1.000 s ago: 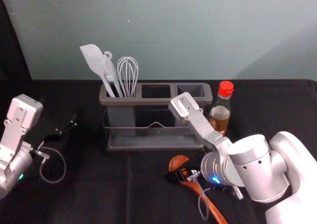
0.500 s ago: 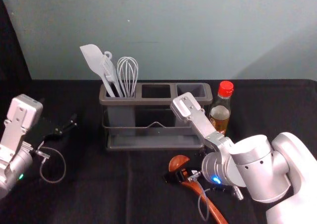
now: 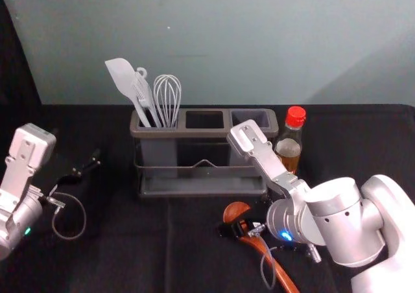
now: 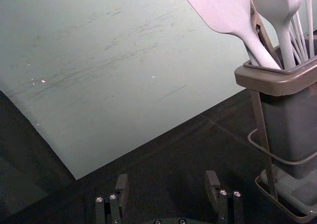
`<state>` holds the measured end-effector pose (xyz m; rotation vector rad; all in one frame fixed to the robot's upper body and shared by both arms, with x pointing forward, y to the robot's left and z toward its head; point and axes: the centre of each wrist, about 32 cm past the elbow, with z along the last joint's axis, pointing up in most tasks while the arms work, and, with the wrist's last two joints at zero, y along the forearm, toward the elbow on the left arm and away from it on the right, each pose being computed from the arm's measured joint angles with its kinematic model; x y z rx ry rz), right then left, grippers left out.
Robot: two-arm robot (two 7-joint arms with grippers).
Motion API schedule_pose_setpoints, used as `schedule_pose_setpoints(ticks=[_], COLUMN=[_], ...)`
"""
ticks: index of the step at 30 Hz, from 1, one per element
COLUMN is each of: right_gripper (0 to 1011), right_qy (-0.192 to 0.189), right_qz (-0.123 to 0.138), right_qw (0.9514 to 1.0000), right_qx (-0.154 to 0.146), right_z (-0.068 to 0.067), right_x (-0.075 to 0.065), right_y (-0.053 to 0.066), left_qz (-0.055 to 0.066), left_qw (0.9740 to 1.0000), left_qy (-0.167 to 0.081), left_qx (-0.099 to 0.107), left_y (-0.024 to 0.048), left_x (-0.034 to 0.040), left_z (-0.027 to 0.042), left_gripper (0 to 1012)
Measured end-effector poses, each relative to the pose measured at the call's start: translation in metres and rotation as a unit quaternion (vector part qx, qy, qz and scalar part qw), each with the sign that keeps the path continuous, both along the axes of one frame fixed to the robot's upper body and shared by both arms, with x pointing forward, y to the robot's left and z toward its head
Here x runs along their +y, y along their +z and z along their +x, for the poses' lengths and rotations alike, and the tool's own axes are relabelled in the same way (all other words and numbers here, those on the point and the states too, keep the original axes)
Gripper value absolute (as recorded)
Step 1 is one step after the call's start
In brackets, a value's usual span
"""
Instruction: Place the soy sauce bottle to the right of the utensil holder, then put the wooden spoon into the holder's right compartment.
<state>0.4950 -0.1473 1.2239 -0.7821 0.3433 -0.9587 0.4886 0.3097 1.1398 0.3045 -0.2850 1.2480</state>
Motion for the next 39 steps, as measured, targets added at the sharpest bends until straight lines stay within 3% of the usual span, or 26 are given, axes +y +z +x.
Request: schedule_pose_setpoints(ticks=[11,21,34,39], right_gripper=[836,836,836,836], right_qy=[0.009,0.029,0.051,0.052], right_qz=[0.007,0.035,0.089,0.099], right_qw=[0.9997,0.9964,0.9824,0.9725], right_qx=[-0.019,-0.072,-0.156,-0.204], right_z=[-0.016,-0.049,-0.087,-0.101], right_x=[-0.002,-0.009,-0.033,-0.042], right_y=[0.013,0.030,0.042,0.044], left_qz=[0.000,0.000,0.000,0.000], left_qw=[1.0000,1.0000,1.0000,1.0000], left_qy=[0.000,0.000,0.000,0.000], left_qx=[0.000,0.000,0.000,0.000], left_y=[0.0000,0.0000,0.0000,0.0000], left_x=[0.0000,0.0000,0.0000,0.0000], left_z=[0.0000,0.0000,0.0000,0.0000], left_gripper=[1011,1011,1011,1012])
